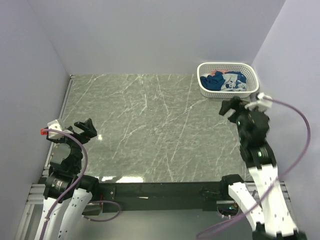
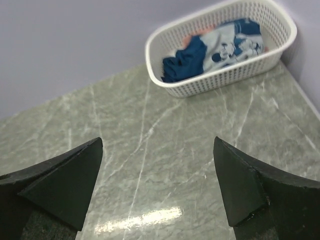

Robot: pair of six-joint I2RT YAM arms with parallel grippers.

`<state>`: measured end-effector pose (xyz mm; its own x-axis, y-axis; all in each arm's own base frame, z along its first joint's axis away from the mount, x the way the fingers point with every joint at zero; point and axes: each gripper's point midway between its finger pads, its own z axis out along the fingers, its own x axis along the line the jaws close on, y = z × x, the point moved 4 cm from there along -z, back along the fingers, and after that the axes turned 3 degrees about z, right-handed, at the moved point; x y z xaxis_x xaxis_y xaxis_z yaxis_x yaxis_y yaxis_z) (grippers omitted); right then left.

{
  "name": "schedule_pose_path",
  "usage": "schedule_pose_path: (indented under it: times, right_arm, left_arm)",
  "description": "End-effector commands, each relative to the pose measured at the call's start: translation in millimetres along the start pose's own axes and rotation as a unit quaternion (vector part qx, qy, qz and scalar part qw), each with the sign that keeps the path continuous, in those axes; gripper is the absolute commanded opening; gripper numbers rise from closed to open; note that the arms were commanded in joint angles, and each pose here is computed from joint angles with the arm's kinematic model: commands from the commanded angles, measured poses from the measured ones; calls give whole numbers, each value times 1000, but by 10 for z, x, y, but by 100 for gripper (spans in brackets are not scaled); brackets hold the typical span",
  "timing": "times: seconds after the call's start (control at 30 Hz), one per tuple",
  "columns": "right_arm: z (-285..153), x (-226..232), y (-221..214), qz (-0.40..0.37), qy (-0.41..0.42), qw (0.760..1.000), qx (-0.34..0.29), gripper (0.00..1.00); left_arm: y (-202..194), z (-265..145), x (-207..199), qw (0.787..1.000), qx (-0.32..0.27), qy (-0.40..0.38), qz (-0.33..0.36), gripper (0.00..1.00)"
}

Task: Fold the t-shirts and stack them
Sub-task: Grab the tshirt from the pile

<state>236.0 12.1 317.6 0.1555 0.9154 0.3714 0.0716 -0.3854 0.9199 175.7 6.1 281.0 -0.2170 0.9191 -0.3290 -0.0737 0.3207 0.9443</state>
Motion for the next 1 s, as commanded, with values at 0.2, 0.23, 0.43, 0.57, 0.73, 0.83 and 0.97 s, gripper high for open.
schedule_pose_path:
  times: [0.2, 0.23, 0.43, 0.57, 0.73, 0.83, 0.97]
  right_arm:
    - [1183, -41, -142, -22, -140, 988, 63, 90]
    - [1297, -9, -92, -23, -140, 989, 52, 88]
    - [2093, -101, -335, -47, -173, 979, 92, 79]
    - [2613, -289, -650, -58, -201, 969, 130, 77]
    - [3111, -443, -771, -55, -220, 964, 136, 77]
    - [3361, -482, -901, -47, -208, 967, 142, 76]
    - [3623, -652, -999, -33, -212, 965, 151, 75]
  left_arm:
    - [137, -66, -71, 999, -26, -29, -6, 99]
    - [142, -69, -82, 999, -26, -32, -6, 99]
    - [117, -65, -90, 999, -22, -35, -2, 99]
    - [90, -38, -94, 999, -15, -31, 3, 100]
    - [29, 18, -120, 999, 1, -32, 12, 99]
    - [-17, 57, -137, 999, 13, -32, 19, 99]
    - [-84, 113, -158, 999, 29, -31, 28, 99]
